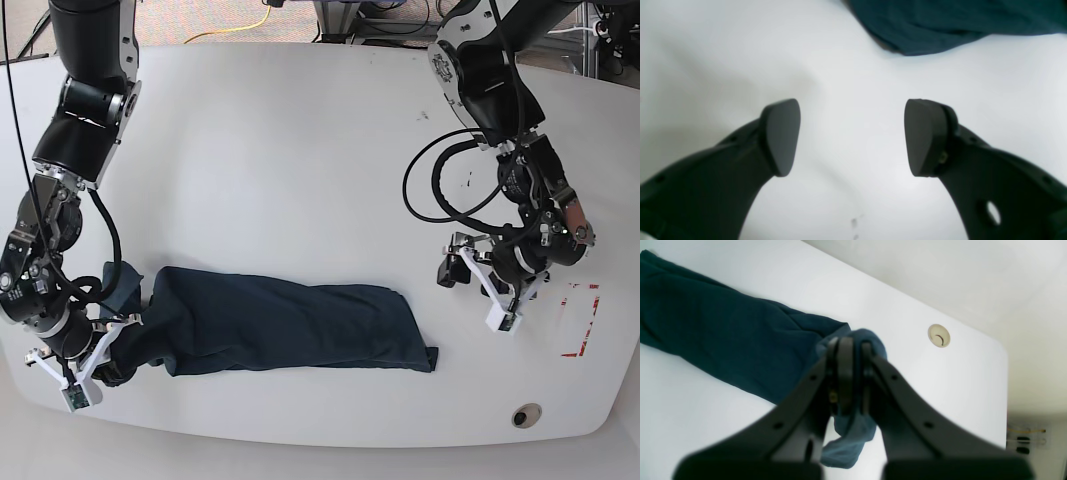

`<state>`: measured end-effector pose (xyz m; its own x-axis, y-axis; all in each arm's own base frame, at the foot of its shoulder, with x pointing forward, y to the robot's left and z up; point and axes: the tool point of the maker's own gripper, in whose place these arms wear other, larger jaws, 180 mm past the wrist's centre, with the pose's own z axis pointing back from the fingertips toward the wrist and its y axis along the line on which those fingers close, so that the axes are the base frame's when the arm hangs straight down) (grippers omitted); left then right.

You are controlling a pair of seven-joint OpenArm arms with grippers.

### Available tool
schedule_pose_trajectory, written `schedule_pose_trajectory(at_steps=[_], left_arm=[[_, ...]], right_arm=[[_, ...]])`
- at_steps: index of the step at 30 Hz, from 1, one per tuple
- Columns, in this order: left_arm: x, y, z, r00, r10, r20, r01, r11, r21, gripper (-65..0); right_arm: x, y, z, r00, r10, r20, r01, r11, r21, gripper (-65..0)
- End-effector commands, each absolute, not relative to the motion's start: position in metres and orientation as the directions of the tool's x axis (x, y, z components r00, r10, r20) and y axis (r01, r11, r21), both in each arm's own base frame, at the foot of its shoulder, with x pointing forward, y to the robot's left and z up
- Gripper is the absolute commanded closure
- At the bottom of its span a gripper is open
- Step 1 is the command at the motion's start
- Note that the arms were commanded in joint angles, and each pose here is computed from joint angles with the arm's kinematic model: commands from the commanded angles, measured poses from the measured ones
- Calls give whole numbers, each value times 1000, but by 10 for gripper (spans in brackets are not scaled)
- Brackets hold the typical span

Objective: Layout the t-shirt on the table in an organized manner, then fold the t-shirt properly
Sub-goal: 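Move the left gripper to the shirt bundle's end and grasp it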

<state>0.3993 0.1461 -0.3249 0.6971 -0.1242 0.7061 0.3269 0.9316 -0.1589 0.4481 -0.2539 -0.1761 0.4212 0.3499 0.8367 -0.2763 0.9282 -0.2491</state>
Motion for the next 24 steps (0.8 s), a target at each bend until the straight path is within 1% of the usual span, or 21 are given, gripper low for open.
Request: schedule_pose_trajectory(at_steps=[1, 5, 11, 14, 17, 24], left_arm=[[416, 132, -318, 657, -81, 750, 347, 915, -205, -458], [421, 113, -336, 668, -24, 744, 354, 889, -289, -458], [439, 82, -347, 649, 55, 758, 382, 839, -388, -458], [447, 70, -347, 642, 78, 762, 394, 819, -416, -458], [449, 48, -353, 661, 104, 743, 403, 787, -468, -458], [456, 27, -353, 661, 153, 735, 407, 750, -522, -458]], right_arm=[[452, -255, -153, 358, 353, 864, -264, 926, -269, 0], [451, -255, -155, 361, 352, 864, -267, 926, -266, 0], [451, -255, -156, 362, 352, 863, -267, 926, -266, 0], [450, -255, -157, 363, 352, 863, -268, 926, -266, 0], [451, -254, -157, 362, 351, 864, -269, 926, -263, 0], [451, -255, -156, 361, 350, 865, -267, 927, -263, 0]])
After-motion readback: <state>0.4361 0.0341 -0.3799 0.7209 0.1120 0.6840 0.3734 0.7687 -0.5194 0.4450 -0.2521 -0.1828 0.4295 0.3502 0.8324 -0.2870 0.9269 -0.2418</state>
